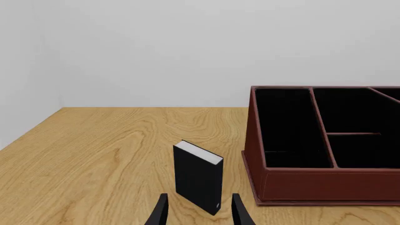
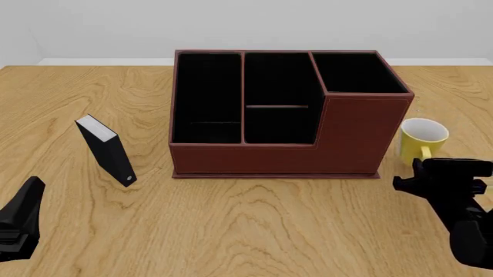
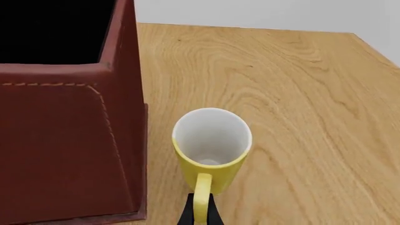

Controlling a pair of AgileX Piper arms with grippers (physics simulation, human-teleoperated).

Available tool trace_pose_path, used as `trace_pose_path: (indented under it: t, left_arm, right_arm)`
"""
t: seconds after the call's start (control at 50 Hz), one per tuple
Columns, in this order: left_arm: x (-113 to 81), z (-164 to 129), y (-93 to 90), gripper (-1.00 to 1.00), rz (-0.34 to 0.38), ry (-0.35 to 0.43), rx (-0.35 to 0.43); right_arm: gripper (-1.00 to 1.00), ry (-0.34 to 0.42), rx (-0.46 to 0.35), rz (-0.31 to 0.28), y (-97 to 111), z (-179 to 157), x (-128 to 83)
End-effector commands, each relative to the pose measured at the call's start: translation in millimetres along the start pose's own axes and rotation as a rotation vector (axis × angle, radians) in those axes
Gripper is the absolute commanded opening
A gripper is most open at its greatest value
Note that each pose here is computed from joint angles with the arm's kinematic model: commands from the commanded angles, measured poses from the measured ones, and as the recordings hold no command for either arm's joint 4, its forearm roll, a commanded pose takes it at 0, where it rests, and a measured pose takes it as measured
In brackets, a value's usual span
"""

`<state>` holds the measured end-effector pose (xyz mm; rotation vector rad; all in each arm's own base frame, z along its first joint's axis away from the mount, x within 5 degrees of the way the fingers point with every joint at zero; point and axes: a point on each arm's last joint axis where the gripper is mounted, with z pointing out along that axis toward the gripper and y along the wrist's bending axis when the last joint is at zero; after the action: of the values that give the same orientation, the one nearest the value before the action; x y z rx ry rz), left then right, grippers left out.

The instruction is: Pick up the yellow and white mug and place it to the right of the caddy.

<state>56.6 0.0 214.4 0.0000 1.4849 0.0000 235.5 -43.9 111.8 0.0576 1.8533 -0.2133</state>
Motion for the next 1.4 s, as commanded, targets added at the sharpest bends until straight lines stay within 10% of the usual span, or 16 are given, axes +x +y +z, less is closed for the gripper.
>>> trace_pose_path:
  t: [0.02,1.22,1.24,1.4]
  left_arm:
    - [0.0,0.0,0.0,1.00,0.000,0.000,0.000]
    - [0.0,0.0,0.0,1.00,0.000,0.000,0.000]
    - [0.0,0.0,0.0,1.00,0.000,0.000,0.000]
    - [0.0,0.0,0.0,1.00,0.000,0.000,0.000]
  right_arm:
    - [-1.00,0.002,0.002,0.010,-0.4,2.2,0.8]
    - [-1.00,0.064,0.007,0.017,-1.5,22.8,19.7]
    - [1.00,0.071,0.003,0.016,-0.3,24.5,21.9]
    - [1.00,0.075,0.005,0.004,-0.9,26.1,23.3]
